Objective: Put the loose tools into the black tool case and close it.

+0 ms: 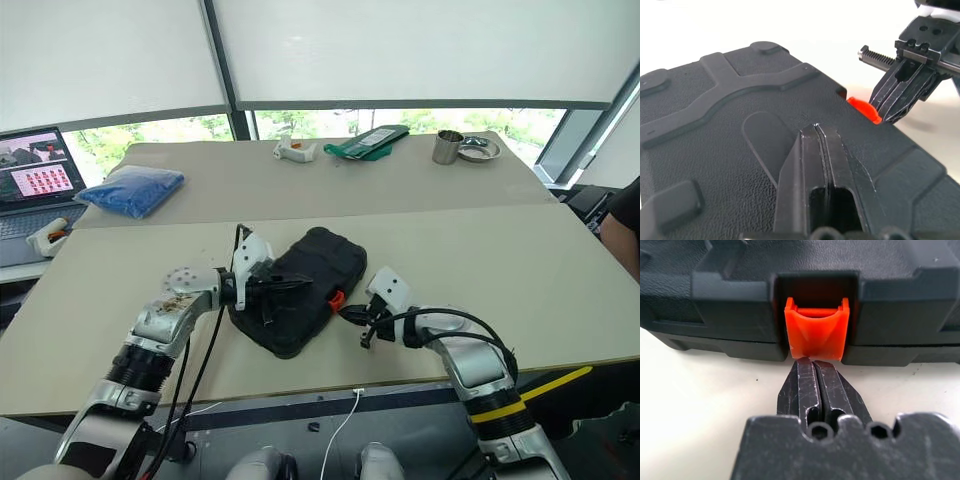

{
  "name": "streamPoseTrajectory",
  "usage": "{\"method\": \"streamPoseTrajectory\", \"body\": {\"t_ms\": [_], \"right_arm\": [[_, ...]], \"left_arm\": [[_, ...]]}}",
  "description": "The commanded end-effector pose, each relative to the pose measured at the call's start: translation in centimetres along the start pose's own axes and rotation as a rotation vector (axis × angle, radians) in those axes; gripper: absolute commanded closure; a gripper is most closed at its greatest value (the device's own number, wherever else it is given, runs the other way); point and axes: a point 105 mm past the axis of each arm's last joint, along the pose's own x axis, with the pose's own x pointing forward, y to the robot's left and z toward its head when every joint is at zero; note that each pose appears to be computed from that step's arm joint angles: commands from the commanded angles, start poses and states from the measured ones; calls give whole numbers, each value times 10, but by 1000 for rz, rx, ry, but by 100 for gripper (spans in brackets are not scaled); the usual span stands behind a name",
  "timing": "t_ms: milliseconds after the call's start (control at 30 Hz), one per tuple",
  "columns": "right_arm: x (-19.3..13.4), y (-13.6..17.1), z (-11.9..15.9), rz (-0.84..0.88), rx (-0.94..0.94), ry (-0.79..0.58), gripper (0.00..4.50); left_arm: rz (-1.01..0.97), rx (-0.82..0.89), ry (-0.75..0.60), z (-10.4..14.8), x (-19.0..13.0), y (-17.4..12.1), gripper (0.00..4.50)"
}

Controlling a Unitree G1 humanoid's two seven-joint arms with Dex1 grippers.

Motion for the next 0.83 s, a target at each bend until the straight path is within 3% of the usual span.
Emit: {"method": "streamPoseTrajectory", "body": {"t_ms": [33,67,267,367,567,833], "right_arm": [[-37,-4,26,-23,-108,-112,332],[-45,-2,26,-19,-127,-120,305],[-92,-11,28,-87,-303,-175,91],[-111,-16,25,-82,-350,-181,4],[-133,-25,10,-75,-378,-118,4],[-138,-30,-3,-85,-397,-82,4]], "left_arm": [[39,17,-143,10,-34,2,297],[56,31,-158,13,-44,4,275],[274,81,-4,-1,-115,24,31],[379,117,107,-16,-152,30,0],[473,163,301,-50,-202,26,0],[521,112,257,-51,-205,21,0]]}}
